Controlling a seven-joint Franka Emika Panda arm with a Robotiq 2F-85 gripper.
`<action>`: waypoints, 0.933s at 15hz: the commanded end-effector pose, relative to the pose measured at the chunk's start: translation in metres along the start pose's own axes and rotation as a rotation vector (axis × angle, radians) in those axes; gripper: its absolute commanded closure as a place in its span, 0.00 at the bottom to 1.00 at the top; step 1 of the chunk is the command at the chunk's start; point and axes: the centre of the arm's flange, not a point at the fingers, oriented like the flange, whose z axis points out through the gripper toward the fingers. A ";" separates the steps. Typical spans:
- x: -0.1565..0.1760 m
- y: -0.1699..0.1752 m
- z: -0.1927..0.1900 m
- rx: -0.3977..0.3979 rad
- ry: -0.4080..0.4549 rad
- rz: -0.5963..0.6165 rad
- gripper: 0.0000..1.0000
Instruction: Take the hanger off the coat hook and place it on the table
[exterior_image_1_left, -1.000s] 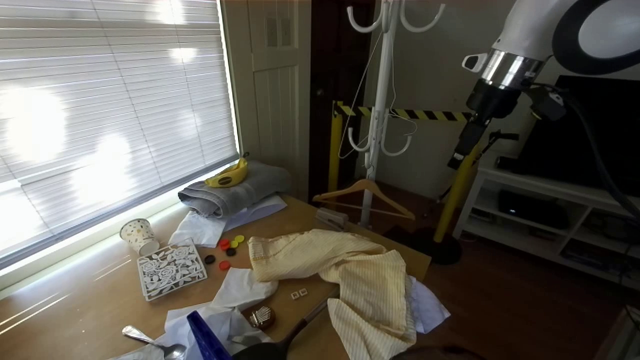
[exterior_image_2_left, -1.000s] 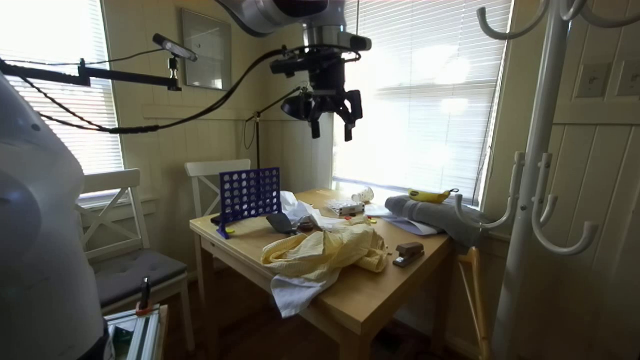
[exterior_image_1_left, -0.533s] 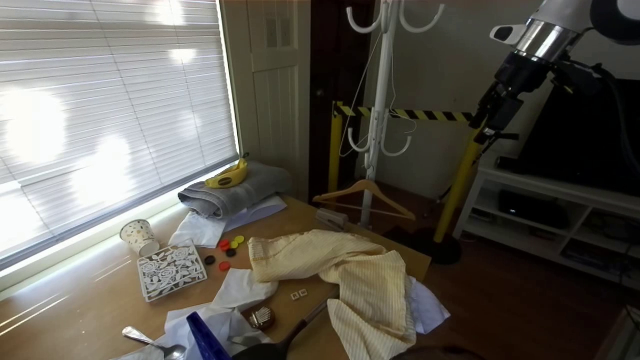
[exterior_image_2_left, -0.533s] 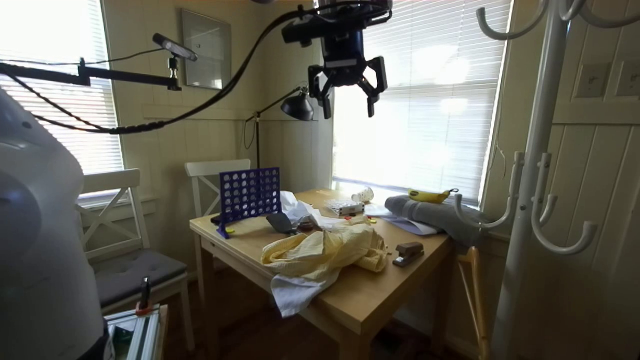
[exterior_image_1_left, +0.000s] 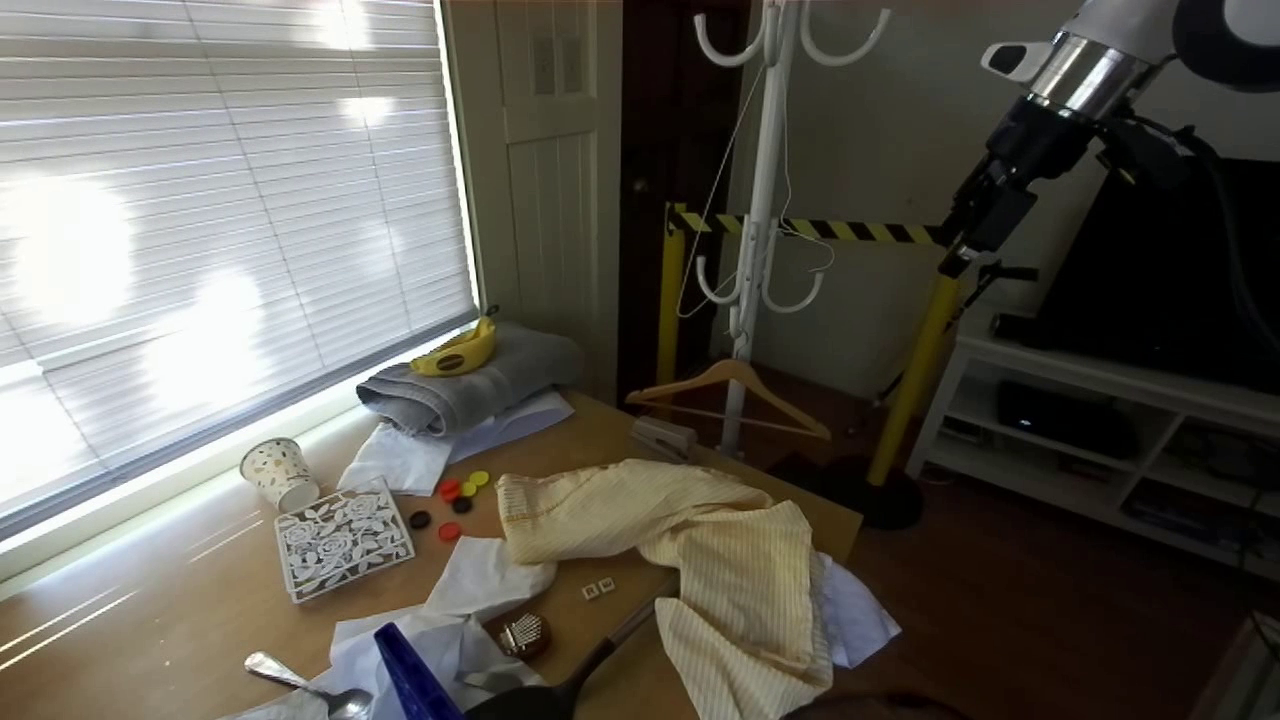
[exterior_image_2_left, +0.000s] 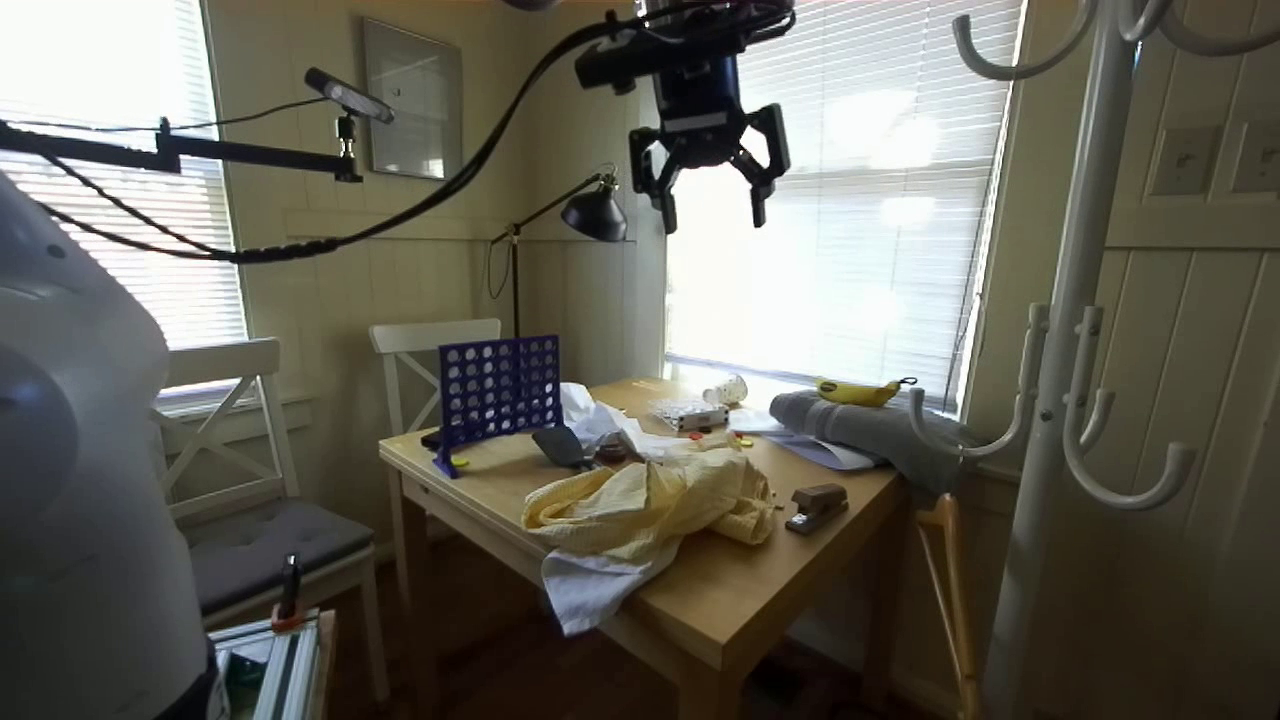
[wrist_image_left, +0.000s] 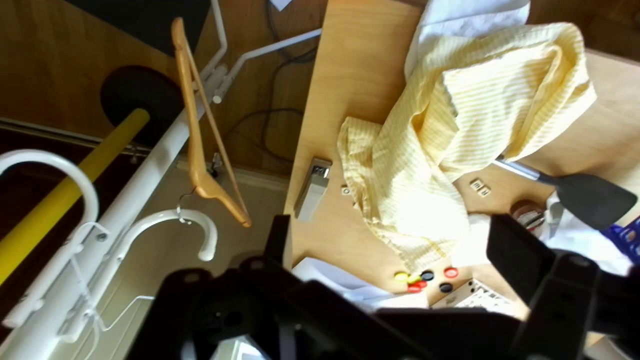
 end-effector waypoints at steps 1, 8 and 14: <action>-0.014 0.047 -0.023 -0.093 0.100 0.000 0.00; -0.022 0.144 -0.058 -0.215 0.356 0.069 0.00; 0.000 0.195 -0.056 -0.159 0.476 0.184 0.00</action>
